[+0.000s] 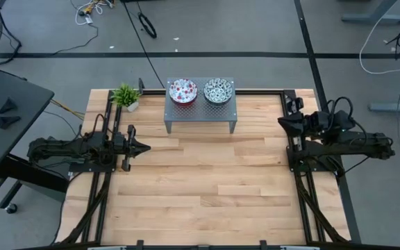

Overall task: Pick & Place Mini bowls
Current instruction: Return to Home Position

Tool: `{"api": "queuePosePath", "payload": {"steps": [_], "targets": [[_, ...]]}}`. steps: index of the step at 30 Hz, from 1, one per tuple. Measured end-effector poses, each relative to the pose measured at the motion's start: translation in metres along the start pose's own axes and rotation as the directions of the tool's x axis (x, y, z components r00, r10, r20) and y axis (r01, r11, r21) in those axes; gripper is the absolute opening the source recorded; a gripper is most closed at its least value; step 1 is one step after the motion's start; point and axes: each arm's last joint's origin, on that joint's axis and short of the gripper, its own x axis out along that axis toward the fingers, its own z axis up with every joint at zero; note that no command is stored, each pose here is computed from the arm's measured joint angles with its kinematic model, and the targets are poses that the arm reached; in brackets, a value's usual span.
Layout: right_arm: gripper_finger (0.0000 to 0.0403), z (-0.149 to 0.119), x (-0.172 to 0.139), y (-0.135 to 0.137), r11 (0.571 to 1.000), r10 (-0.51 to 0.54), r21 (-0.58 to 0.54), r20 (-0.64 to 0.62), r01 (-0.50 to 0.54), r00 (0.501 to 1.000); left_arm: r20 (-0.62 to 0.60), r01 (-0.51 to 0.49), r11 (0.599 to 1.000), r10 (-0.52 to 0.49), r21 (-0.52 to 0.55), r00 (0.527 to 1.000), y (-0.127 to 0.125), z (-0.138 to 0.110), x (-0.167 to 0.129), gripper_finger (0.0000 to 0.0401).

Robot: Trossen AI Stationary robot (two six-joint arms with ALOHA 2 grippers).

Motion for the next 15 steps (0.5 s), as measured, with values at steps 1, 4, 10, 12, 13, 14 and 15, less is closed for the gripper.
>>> {"api": "queuePosePath", "payload": {"steps": [1,4,10,12,13,14,15], "targets": [[0.0025,-0.001,-0.002,0.000,1.000,0.000,-0.001,0.009,0.000,1.000,0.000,0.000,1.000,0.000,0.000,1.000,0.000,0.000,0.000,0.0018],[0.0025,-0.004,-0.007,0.001,1.000,-0.001,0.000,0.032,0.001,0.999,0.000,0.000,1.000,0.000,0.000,1.000,0.000,0.000,0.000,0.0018],[0.0025,-0.016,-0.016,0.003,1.000,0.010,0.000,0.061,-0.010,0.998,0.000,-0.001,1.000,0.001,0.000,1.000,0.000,0.000,0.000,0.0018],[0.0025,-0.022,-0.019,0.004,0.999,0.040,0.000,0.048,-0.041,0.998,0.000,0.000,1.000,0.000,0.000,1.000,0.000,0.000,0.000,0.0018],[0.0025,-0.025,-0.020,0.005,0.998,0.061,0.001,0.045,-0.061,0.997,0.000,0.000,1.000,0.000,0.000,1.000,0.000,0.000,0.000,0.0018],[0.0025,-0.027,-0.022,0.005,0.997,0.078,0.008,0.046,-0.079,0.996,0.000,0.000,1.000,0.000,0.000,1.000,0.000,0.000,0.000,0.0018],[0.0025,-0.029,-0.023,0.006,0.996,0.086,0.016,0.044,-0.087,0.995,0.000,-0.001,1.000,0.001,0.000,1.000,0.000,0.000,0.000,0.0018]]}}
